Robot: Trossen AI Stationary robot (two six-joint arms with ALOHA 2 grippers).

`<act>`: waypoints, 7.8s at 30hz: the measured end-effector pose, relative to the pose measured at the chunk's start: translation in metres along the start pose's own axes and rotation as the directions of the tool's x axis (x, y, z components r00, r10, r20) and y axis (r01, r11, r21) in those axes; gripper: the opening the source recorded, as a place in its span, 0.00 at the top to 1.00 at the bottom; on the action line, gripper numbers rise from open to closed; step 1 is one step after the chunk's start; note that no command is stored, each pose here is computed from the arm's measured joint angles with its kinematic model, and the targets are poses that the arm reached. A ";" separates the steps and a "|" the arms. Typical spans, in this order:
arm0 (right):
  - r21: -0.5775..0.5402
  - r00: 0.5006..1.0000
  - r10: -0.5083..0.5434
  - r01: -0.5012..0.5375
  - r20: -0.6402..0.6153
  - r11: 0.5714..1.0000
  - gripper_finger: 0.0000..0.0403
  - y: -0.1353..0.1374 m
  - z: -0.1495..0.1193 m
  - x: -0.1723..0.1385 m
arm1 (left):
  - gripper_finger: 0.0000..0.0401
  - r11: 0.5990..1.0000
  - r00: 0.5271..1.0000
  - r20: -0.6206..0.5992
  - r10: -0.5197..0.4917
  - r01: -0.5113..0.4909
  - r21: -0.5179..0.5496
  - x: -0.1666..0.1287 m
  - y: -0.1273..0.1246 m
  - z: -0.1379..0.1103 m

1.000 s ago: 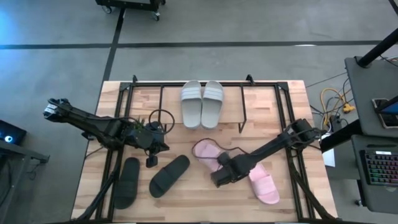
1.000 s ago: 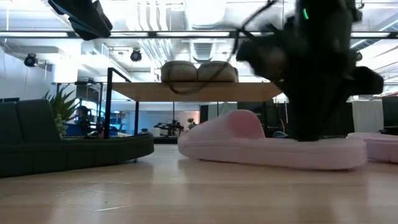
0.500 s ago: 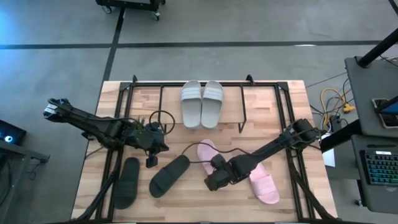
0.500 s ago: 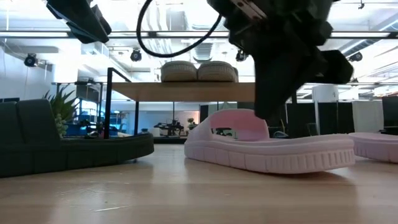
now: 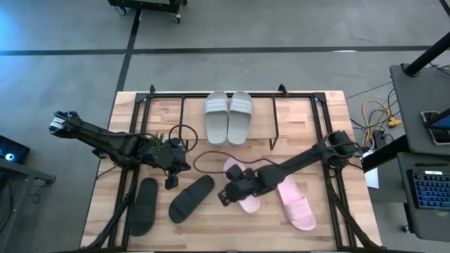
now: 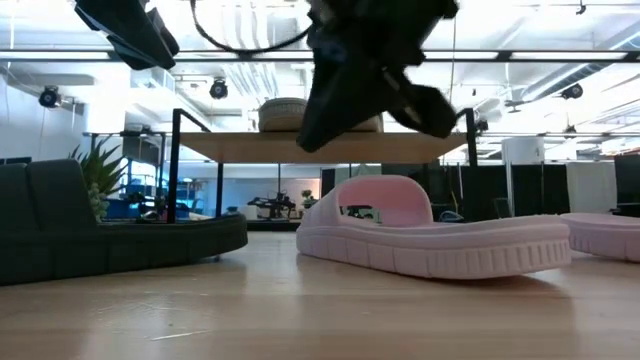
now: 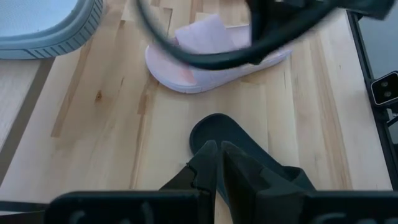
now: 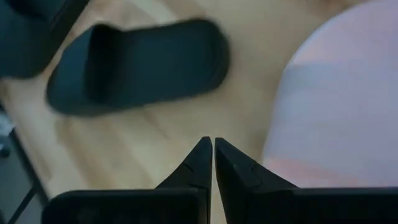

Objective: Pick and place slides into the shelf
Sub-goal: Adjust the left pink slide, then adjust the right pink slide

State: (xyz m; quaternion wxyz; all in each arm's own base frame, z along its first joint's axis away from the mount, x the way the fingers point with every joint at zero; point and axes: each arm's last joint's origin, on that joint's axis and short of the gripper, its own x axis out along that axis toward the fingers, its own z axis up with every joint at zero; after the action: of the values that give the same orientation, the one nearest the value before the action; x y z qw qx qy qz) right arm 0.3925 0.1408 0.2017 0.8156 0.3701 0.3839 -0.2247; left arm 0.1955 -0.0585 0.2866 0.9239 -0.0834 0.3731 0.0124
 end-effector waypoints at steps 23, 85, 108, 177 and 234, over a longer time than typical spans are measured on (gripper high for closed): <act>0.033 0.982 -0.188 0.188 -0.005 0.982 0.97 -0.024 0.006 0.026 | 0.98 1.000 1.000 -0.006 0.002 -0.002 0.000 0.001 0.000 -0.002; 0.169 0.753 -0.375 0.533 -0.540 0.829 0.97 -0.056 -0.134 -0.091 | 0.98 1.000 1.000 -0.010 0.003 -0.003 0.004 0.002 0.001 -0.003; -0.385 0.716 -0.490 0.323 -0.497 0.864 0.43 -0.053 -0.093 -0.104 | 0.98 1.000 1.000 -0.009 0.002 -0.002 0.001 0.002 0.001 -0.003; 0.057 0.915 -0.084 0.115 -0.395 0.992 0.58 -0.025 -0.094 -0.108 | 0.98 1.000 1.000 -0.012 0.003 -0.003 -0.017 0.002 0.001 -0.003; 0.097 0.761 0.247 -0.237 -0.599 0.967 0.97 -0.053 -0.102 -0.047 | 0.98 0.999 0.999 -0.025 -0.027 0.026 -0.027 0.003 0.000 -0.004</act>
State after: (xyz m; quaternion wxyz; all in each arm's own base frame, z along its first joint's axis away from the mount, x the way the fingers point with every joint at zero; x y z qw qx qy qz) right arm 0.2827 0.1902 0.1722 0.6685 0.4752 0.5720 0.0099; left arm 0.1947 -0.0593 0.2821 0.9180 -0.1007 0.3837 0.0041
